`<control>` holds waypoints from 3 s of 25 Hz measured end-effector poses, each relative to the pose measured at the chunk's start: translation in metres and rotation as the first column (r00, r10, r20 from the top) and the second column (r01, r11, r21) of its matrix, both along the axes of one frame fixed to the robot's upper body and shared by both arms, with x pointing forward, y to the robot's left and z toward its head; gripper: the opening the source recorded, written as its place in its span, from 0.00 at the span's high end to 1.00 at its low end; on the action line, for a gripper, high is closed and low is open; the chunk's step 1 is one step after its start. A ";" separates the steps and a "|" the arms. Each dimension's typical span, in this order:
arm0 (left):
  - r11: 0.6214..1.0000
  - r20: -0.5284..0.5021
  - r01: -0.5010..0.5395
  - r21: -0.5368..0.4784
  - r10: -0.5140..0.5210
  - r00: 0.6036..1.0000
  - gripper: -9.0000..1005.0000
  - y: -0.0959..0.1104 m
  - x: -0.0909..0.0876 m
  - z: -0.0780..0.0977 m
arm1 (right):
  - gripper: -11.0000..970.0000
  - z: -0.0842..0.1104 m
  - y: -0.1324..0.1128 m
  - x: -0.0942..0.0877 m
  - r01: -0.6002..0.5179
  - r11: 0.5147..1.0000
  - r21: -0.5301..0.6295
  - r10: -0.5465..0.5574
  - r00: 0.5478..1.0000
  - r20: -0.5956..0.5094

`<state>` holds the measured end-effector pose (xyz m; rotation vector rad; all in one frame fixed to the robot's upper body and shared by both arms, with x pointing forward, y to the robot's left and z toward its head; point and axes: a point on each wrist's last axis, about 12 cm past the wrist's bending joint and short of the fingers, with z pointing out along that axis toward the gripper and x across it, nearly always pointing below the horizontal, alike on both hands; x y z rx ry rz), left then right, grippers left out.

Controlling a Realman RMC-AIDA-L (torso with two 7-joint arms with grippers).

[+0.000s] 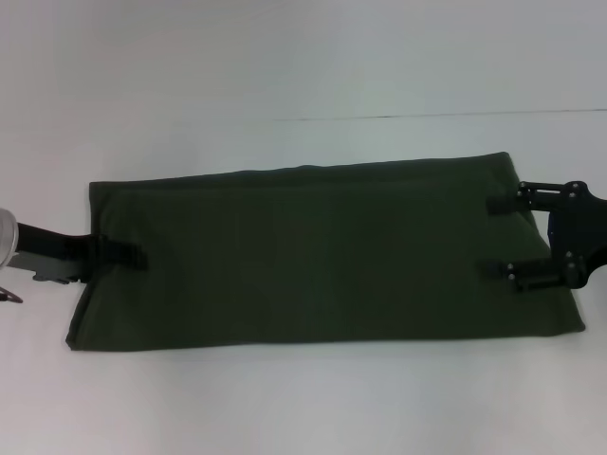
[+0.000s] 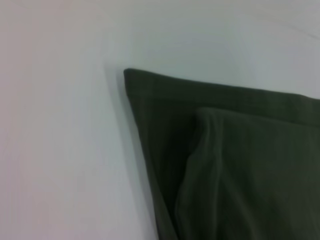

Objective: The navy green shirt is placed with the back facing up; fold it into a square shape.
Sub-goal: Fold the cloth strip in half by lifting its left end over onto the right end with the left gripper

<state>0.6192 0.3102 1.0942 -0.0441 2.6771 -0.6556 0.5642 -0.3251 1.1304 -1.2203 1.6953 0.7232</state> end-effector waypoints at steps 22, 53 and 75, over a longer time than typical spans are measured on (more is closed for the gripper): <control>1.000 -0.015 0.010 -0.002 -0.010 1.000 0.12 -0.004 0.001 0.000 | 0.07 -0.001 -0.002 -0.002 0.004 1.000 0.000 -0.004 1.000 -0.004; 0.999 -0.017 0.018 0.033 -0.017 1.000 0.16 -0.009 0.008 0.003 | 0.07 0.000 -0.002 -0.002 0.006 1.000 -0.006 -0.006 1.000 0.004; 0.999 -0.012 0.026 0.036 -0.026 1.000 0.51 -0.012 0.009 0.002 | 0.07 -0.001 -0.002 -0.002 0.006 1.000 -0.006 -0.006 1.000 0.005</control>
